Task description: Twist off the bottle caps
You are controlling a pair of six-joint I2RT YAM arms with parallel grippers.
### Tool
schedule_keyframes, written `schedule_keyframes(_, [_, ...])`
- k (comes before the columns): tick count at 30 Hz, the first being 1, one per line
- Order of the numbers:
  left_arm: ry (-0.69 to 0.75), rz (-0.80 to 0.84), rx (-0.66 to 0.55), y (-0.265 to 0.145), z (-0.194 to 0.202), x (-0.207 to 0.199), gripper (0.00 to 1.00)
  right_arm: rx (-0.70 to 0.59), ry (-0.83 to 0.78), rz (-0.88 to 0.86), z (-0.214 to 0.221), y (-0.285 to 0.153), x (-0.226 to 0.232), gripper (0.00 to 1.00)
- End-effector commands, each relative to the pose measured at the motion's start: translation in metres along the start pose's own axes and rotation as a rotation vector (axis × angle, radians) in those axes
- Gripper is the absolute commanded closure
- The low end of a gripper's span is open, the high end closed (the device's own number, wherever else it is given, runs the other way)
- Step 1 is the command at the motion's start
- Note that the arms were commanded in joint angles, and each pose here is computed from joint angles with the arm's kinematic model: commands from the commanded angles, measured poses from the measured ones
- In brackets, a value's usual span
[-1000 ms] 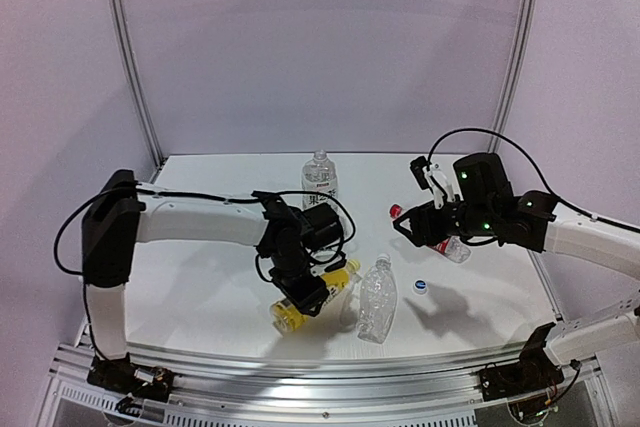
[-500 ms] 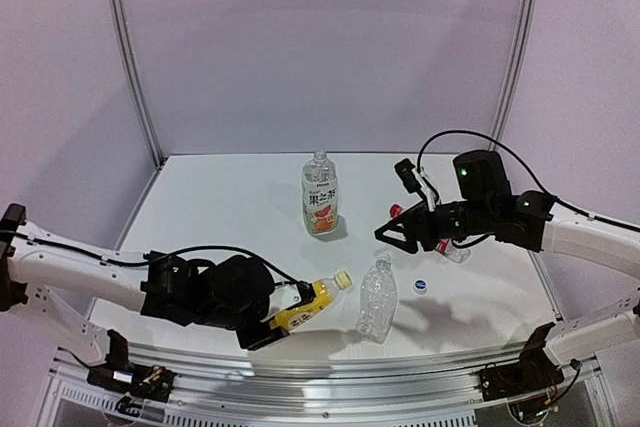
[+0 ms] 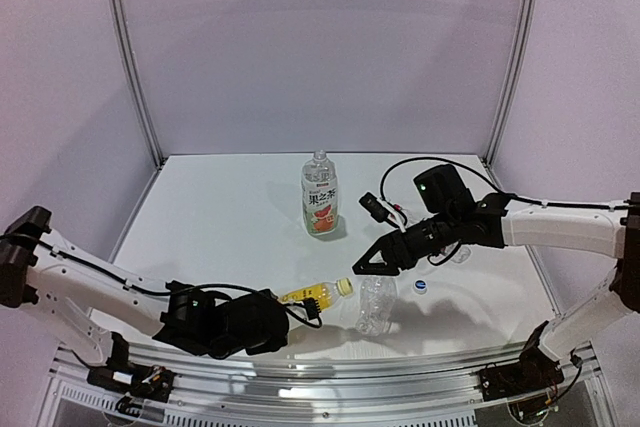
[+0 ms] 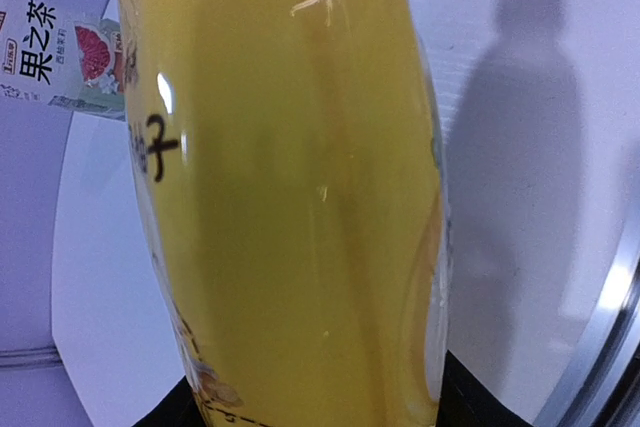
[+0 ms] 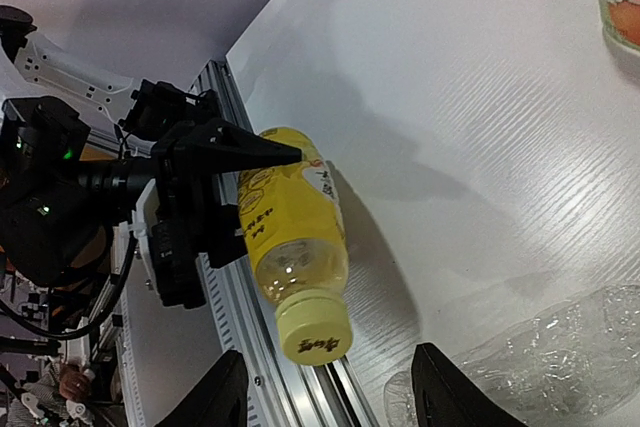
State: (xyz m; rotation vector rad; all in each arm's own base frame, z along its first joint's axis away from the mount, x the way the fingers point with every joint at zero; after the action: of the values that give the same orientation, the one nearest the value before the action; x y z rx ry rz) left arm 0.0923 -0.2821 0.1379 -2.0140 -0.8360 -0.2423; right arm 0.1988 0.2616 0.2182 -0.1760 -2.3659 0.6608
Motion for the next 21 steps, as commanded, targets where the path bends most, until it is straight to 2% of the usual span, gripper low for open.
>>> schedule_keyframes(1, [0.005, -0.094, -0.006, 0.003, -0.008, 0.004, 1.00, 0.025, 0.000, -0.064, -0.004, 0.005, 0.008, 0.44])
schedule_keyframes(15, [-0.016, -0.089, -0.047, -0.005, -0.010, 0.008, 1.00, 0.096, 0.029, -0.085, 0.003, 0.026, 0.000, 0.43])
schedule_keyframes(21, [-0.014, -0.081, -0.049, -0.005, -0.011, 0.007, 1.00, 0.103, 0.025, -0.094, 0.002, 0.031, 0.000, 0.48])
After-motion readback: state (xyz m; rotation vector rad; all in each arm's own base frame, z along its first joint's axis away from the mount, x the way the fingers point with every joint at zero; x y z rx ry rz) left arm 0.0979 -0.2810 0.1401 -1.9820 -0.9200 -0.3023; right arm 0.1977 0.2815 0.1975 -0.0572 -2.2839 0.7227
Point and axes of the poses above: each gripper's point midway between its finger pads, its own y axis out along the fingers, its own x axis along the line the jaws close on, z = x × y, the point moved 9 cm from there along -y, back along the fingers, and after that the axes turned 10 degrees about -y, right-handed, at the moved point
